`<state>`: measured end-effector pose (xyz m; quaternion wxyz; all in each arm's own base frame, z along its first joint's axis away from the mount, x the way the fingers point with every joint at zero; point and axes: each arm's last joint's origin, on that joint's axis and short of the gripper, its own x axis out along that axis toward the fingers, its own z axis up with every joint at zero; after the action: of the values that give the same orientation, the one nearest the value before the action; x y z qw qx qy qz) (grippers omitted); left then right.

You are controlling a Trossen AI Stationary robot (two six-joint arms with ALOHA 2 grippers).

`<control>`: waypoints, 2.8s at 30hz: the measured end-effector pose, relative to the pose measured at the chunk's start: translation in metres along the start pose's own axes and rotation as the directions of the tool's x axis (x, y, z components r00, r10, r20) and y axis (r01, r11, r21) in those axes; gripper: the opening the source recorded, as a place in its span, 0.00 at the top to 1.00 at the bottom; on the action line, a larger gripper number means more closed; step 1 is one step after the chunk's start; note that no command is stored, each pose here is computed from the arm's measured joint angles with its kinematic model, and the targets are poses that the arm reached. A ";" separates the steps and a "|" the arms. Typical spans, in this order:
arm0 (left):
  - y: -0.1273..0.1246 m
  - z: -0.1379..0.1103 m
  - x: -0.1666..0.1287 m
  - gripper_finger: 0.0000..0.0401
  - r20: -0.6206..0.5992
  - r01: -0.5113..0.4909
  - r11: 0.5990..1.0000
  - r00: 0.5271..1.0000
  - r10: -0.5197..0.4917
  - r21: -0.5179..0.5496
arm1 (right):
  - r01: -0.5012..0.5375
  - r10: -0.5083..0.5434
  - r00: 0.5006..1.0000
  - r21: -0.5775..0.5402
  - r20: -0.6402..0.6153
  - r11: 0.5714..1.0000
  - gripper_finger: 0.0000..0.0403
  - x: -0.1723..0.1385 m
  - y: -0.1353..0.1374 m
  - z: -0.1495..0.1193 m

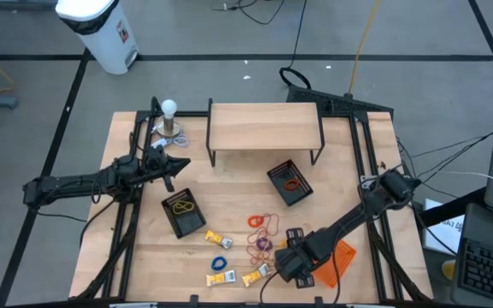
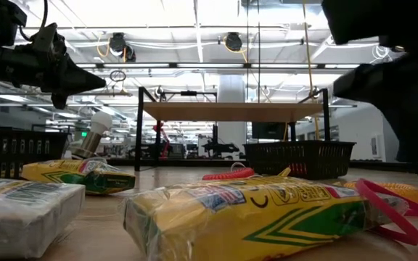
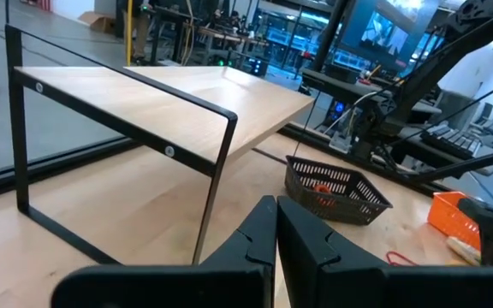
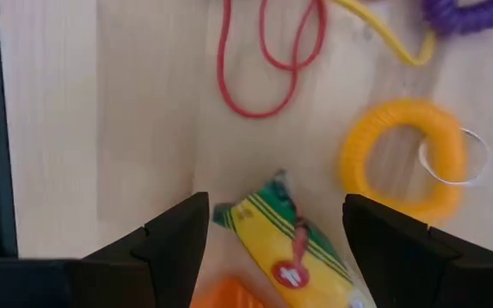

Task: Pick & Place Office Desk Supplies
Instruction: Put the yellow crayon box into the orange bin

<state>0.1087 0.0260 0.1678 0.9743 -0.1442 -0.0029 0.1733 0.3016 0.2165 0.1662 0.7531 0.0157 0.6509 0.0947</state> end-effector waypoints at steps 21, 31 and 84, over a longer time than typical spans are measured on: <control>0.000 0.002 0.000 0.98 0.017 0.001 1.000 1.000 -0.001 0.003 | 0.067 -0.070 0.996 -0.063 -0.054 0.996 0.35 0.004 -0.004 -0.006; 0.000 0.002 0.000 0.98 0.017 0.000 1.000 1.000 0.000 -0.001 | 0.205 -0.205 0.979 0.029 -0.019 0.978 0.44 0.001 -0.037 0.008; -0.001 0.001 0.000 0.98 0.008 0.032 0.999 0.999 -0.032 -0.012 | 0.048 -0.056 0.998 0.533 -0.003 0.845 0.65 0.015 -0.067 -0.025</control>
<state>0.1091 0.0252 0.1693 0.9760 -0.1493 -0.0098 0.1584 0.2876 0.1512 0.1381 0.7257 0.2069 0.6469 -0.1100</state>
